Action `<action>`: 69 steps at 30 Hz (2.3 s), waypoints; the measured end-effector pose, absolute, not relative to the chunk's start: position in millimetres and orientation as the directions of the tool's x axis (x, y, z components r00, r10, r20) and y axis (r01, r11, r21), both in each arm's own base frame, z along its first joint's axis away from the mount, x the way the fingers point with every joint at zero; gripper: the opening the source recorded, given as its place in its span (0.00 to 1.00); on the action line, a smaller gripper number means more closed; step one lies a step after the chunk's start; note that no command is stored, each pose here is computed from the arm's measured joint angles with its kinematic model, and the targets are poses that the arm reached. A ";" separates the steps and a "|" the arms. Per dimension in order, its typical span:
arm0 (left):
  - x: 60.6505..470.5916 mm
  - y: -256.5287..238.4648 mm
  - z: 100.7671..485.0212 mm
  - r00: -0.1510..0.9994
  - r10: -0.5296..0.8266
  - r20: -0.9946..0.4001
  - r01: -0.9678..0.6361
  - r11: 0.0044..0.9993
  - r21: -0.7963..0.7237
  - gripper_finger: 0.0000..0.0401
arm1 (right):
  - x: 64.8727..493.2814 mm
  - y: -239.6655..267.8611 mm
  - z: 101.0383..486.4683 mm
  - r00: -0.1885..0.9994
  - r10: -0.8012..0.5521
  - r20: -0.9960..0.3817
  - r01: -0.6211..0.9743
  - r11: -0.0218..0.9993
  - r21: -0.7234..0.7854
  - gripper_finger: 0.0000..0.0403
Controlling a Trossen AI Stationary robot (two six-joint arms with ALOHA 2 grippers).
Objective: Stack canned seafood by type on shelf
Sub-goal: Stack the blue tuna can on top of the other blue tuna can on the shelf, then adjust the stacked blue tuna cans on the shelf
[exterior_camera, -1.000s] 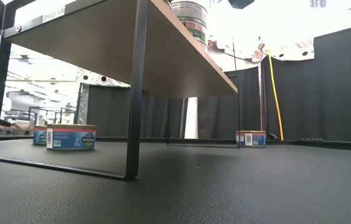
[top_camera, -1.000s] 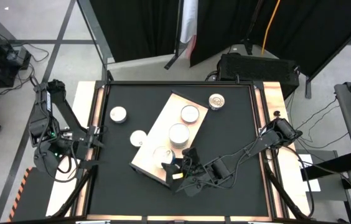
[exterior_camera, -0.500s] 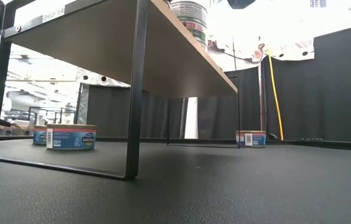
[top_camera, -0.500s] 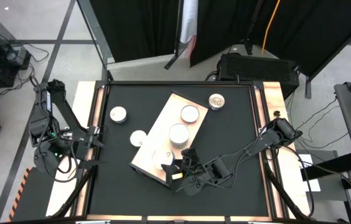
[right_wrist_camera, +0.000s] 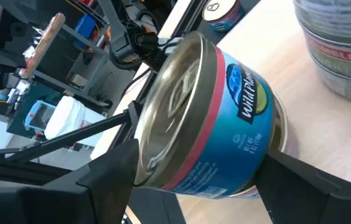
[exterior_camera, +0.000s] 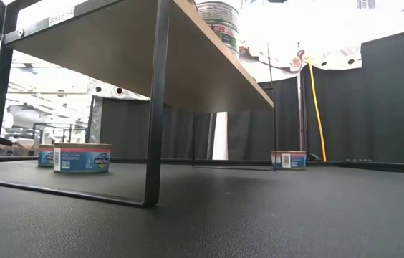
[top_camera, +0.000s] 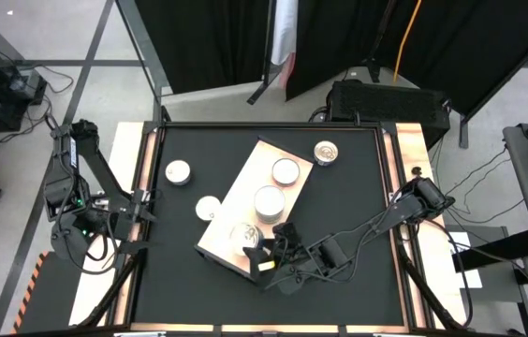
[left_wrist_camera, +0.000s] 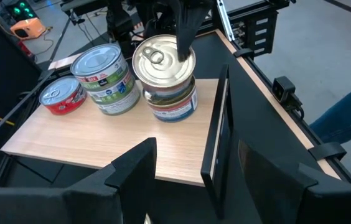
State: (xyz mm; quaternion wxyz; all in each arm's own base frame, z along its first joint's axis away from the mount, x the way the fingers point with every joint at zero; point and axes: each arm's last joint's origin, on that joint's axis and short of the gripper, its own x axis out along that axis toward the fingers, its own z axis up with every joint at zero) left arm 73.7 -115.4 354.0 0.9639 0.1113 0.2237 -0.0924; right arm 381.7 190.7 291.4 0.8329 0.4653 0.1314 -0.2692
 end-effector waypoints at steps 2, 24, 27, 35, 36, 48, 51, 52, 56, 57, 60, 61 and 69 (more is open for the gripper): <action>73.7 -115.3 354.1 0.883 -0.128 -0.452 0.228 0.958 0.173 0.58 | 381.7 190.7 294.3 0.820 -0.327 -0.470 0.572 0.432 0.698 0.73; 73.7 -115.3 354.0 0.883 -0.129 -0.452 0.228 0.958 0.173 0.58 | 380.1 185.1 301.3 0.788 -0.298 -0.539 0.616 0.399 0.679 0.73; 73.7 -115.3 354.0 0.883 -0.129 -0.452 0.228 0.958 0.173 0.58 | 382.2 182.1 302.8 0.788 -0.287 -0.545 0.616 0.389 0.685 0.73; 73.7 -115.4 354.0 0.883 -0.128 -0.452 0.229 0.958 0.174 0.58 | 387.2 173.0 302.0 0.781 -0.245 -0.575 0.623 0.375 0.686 0.73; 73.7 -115.4 354.0 0.883 -0.129 -0.452 0.229 0.958 0.174 0.58 | 387.4 173.2 302.2 0.782 -0.243 -0.574 0.621 0.387 0.682 0.73; 73.7 -115.3 353.7 0.882 -0.127 -0.454 0.232 0.956 0.182 0.58 | 387.4 174.4 302.1 0.784 -0.216 -0.582 0.613 0.418 0.670 0.75; 73.6 -115.6 353.6 0.877 -0.136 -0.460 0.241 0.954 0.177 0.58 | 387.5 174.2 302.2 0.784 -0.216 -0.582 0.612 0.423 0.668 0.77; 73.5 -115.7 353.5 0.875 -0.139 -0.463 0.245 0.953 0.176 0.58 | 387.7 174.4 302.4 0.786 -0.214 -0.580 0.610 0.425 0.669 0.78; 73.4 -115.8 353.4 0.873 -0.144 -0.466 0.250 0.953 0.173 0.58 | 386.0 174.5 306.7 0.795 -0.207 -0.571 0.598 0.425 0.679 0.82; 73.5 -115.8 353.4 0.873 -0.144 -0.466 0.249 0.953 0.173 0.58 | 385.0 174.1 309.1 0.799 -0.205 -0.566 0.593 0.423 0.685 0.83; 73.4 -115.8 353.4 0.873 -0.144 -0.466 0.249 0.953 0.172 0.58 | 381.0 172.6 314.1 0.798 -0.204 -0.567 0.595 0.412 0.690 0.84; 73.5 -115.8 353.4 0.873 -0.144 -0.466 0.249 0.953 0.172 0.58 | 379.9 172.3 316.2 0.800 -0.202 -0.564 0.593 0.409 0.694 0.84; 73.4 -115.8 353.3 0.873 -0.144 -0.466 0.248 0.954 0.171 0.58 | 348.1 179.1 342.3 0.795 -0.102 -0.598 0.576 0.436 0.691 0.84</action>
